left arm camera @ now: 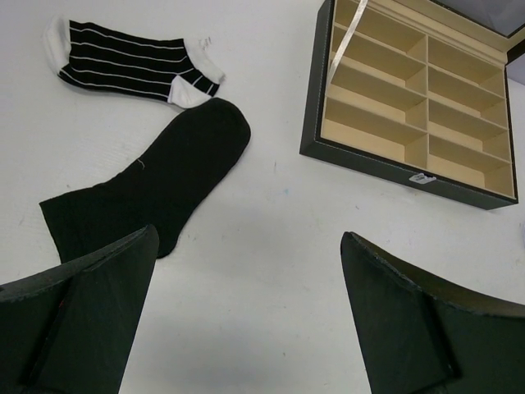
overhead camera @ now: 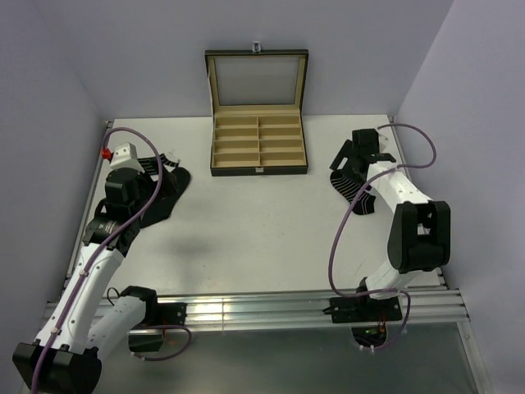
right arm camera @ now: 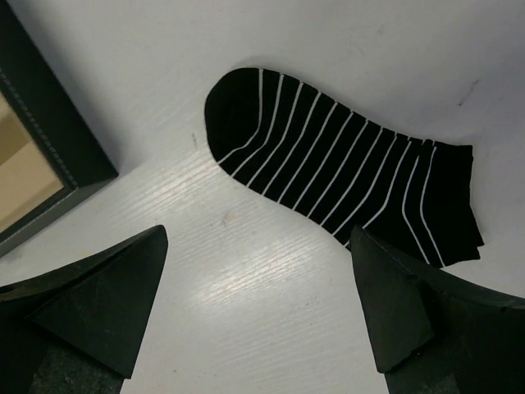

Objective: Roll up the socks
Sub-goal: Move the sock to the center of the board.

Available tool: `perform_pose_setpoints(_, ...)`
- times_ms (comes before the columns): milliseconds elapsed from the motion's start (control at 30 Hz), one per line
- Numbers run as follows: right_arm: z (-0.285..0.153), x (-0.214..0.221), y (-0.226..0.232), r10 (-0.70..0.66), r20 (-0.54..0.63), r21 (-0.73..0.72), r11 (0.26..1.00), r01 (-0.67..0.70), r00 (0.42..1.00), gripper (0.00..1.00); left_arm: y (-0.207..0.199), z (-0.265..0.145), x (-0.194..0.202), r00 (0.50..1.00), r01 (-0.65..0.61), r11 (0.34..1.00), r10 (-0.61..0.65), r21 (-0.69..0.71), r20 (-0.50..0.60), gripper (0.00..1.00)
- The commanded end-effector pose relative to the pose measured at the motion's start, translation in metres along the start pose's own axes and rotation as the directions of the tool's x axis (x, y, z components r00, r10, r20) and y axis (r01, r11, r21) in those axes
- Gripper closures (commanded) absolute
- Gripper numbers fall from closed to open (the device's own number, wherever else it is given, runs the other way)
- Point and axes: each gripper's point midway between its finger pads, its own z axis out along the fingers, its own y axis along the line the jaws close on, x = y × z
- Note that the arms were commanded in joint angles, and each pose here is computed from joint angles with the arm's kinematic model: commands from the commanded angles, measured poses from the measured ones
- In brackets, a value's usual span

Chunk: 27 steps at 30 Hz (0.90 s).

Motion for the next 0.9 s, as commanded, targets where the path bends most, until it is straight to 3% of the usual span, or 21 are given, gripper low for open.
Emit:
perform_pose_setpoints(0, 0.018, 0.008, -0.019, 0.070, -0.043, 0.039, 0.997, -0.068, 0.997, 0.00, -0.004, -0.001, -0.008, 0.999, -0.018, 1.000, 0.017, 0.020, 0.034, 0.01)
perform_pose_setpoints(133, 0.035, 0.023, -0.040, 0.114, -0.110, 0.090, 0.990, -0.105, 0.987, 0.00, -0.003, 0.000, -0.006, 0.999, -0.018, 1.000, 0.017, 0.018, 0.030, 0.01)
perform_pose_setpoints(467, 0.049, 0.072, -0.041, 0.127, -0.244, 0.052, 0.992, -0.118, 0.961, 0.01, -0.003, -0.001, -0.005, 0.999, -0.026, 1.000, 0.025, 0.016, 0.030, 0.01)
perform_pose_setpoints(867, -0.002, 0.124, 0.022, 0.010, -0.337, -0.124, 0.991, -0.055, 0.941, 0.04, -0.005, -0.002, -0.006, 0.999, -0.023, 0.999, 0.022, 0.024, 0.036, 0.01)
